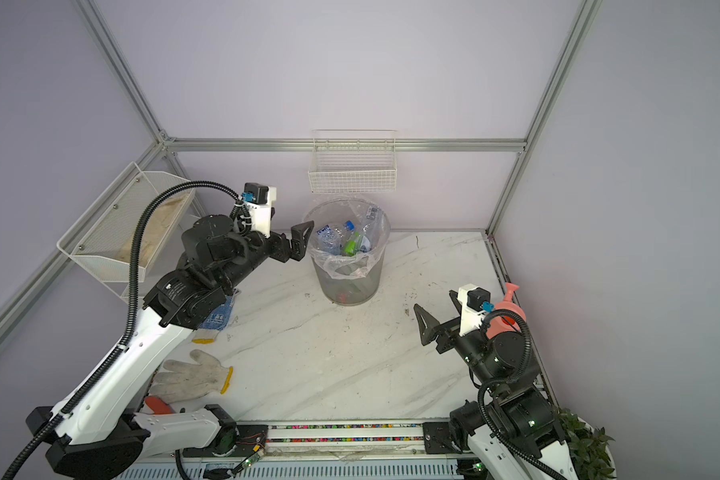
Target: Throw the plastic bottles in the bin
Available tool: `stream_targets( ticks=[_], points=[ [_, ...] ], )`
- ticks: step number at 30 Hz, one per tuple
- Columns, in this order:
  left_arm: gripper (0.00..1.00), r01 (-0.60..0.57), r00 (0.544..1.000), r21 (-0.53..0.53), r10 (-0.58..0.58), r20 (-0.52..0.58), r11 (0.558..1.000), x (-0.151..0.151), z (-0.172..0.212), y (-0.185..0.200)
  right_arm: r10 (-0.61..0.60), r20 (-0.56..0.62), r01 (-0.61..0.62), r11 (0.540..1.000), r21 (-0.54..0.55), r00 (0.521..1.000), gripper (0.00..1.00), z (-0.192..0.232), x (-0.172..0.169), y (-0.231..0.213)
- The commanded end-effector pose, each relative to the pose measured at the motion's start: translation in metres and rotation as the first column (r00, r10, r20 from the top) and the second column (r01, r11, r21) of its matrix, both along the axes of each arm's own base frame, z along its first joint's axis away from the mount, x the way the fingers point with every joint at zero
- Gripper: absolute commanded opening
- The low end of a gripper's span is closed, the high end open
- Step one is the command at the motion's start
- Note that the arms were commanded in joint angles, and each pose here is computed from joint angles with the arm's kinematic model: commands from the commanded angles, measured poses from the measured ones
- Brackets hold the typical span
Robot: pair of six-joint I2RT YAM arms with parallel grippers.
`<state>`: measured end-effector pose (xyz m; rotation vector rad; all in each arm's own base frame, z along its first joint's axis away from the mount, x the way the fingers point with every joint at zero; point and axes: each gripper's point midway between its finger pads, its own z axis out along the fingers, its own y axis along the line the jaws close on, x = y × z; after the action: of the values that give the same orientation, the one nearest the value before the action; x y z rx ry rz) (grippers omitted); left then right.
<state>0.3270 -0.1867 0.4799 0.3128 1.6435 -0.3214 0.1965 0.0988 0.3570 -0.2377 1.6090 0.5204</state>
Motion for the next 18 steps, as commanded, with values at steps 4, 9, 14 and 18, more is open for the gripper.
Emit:
stream_targets(
  ticks=[4, 9, 14, 18],
  points=[
    [1.00, -0.122, 0.992, 0.034, 0.121, 0.034, 0.992, -0.011, -0.022, 0.034, -0.113, 0.005, 0.113, 0.993, 0.022, 0.994, 0.97, 0.004, 0.006, -0.018],
    [1.00, -0.177, 0.984, 0.075, 0.176, 0.027, 0.981, -0.025, -0.052, 0.055, -0.206, -0.051, 0.207, 0.978, 0.019, 0.977, 0.97, -0.003, 0.019, -0.030],
    [1.00, -0.242, 0.970, 0.124, 0.243, 0.006, 0.962, -0.038, -0.091, 0.077, -0.220, -0.100, 0.220, 0.975, -0.007, 0.970, 0.97, -0.010, 0.032, -0.027],
    [1.00, -0.372, 0.925, 0.179, 0.380, -0.013, 0.911, -0.043, -0.128, 0.108, -0.223, -0.127, 0.221, 0.975, -0.028, 0.967, 0.97, -0.015, 0.042, -0.023]
  ],
)
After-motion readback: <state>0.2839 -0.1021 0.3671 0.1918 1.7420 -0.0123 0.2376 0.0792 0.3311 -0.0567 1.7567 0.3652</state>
